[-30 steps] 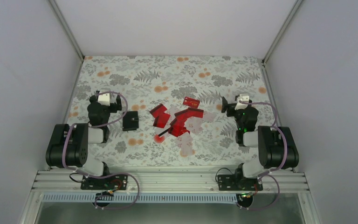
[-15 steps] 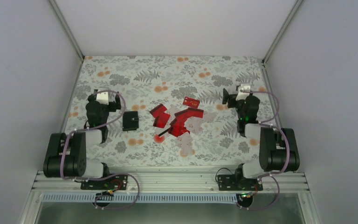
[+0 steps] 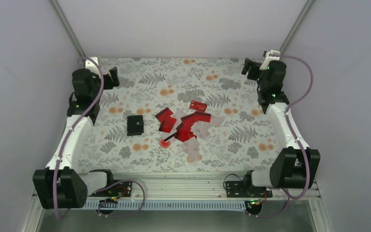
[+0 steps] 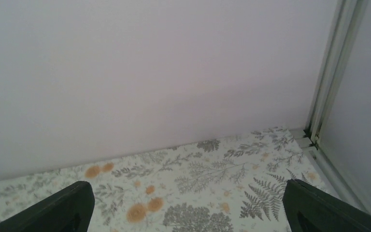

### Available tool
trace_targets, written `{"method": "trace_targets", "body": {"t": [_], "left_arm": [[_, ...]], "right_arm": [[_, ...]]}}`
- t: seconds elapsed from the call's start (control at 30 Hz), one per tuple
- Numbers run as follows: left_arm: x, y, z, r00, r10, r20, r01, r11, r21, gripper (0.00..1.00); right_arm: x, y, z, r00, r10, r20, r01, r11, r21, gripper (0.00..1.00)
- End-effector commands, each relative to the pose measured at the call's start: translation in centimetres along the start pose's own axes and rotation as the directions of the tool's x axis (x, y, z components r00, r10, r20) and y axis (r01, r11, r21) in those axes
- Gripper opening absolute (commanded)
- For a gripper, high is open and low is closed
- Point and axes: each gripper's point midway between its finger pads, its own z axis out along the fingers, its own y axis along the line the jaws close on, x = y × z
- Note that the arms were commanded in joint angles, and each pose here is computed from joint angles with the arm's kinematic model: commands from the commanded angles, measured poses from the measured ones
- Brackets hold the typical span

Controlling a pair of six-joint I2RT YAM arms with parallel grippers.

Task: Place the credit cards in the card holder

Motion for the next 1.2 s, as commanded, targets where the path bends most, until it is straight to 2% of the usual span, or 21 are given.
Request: {"method": "trace_targets", "body": {"t": [0.0, 0.1, 0.2, 0.4, 0.57, 0.63, 0.73, 0.93, 1.17], "left_arm": [[4.4, 1.7, -0.7, 0.934, -0.161, -0.319, 0.127, 0.984, -0.127, 1.00], [6.9, 1.7, -0.6, 0.852, -0.219, -0.475, 0.160, 0.974, -0.161, 1.00], [9.9, 0.5, -1.5, 0.762, -0.254, -0.596, 0.212, 0.967, -0.140, 0.98], [15.3, -0.9, -3.1, 0.620, -0.274, -0.735, 0.275, 0.953, -0.124, 0.88], [21.2, -1.7, -3.6, 0.467, -0.258, -0.846, 0.307, 0.944, -0.119, 0.77], [22.9, -2.1, -3.7, 0.421, -0.261, -0.869, 0.325, 0.937, -0.124, 0.71], [24.7, -1.9, -3.7, 0.382, -0.272, -0.883, 0.324, 0.934, -0.148, 0.64], [26.6, -1.2, -2.8, 0.376, -0.291, -0.880, 0.309, 0.934, -0.177, 0.56], [29.3, -2.0, -2.5, 0.321, -0.282, -0.904, 0.328, 0.929, -0.173, 0.50]], "right_arm": [[0.9, -1.4, 0.2, 0.954, 0.240, -0.180, -0.218, 0.966, 0.136, 0.99], [-0.3, -0.2, 1.1, 0.931, 0.274, -0.242, -0.261, 0.962, 0.082, 0.99], [-0.1, 0.4, 1.8, 0.896, 0.300, -0.327, -0.286, 0.954, 0.093, 0.99], [1.8, 4.5, 1.3, 0.840, 0.274, -0.469, -0.270, 0.960, 0.078, 0.99], [5.0, 11.1, -0.1, 0.790, 0.209, -0.576, -0.248, 0.969, 0.012, 0.99], [6.8, 14.4, -0.8, 0.766, 0.167, -0.621, -0.230, 0.973, -0.023, 0.99], [10.1, 18.8, -1.8, 0.722, 0.103, -0.684, -0.202, 0.977, -0.067, 0.99], [15.2, 27.1, -3.7, 0.660, -0.039, -0.750, -0.147, 0.973, -0.180, 0.99], [19.1, 34.8, -5.8, 0.592, -0.175, -0.787, -0.115, 0.948, -0.298, 0.99]]}}
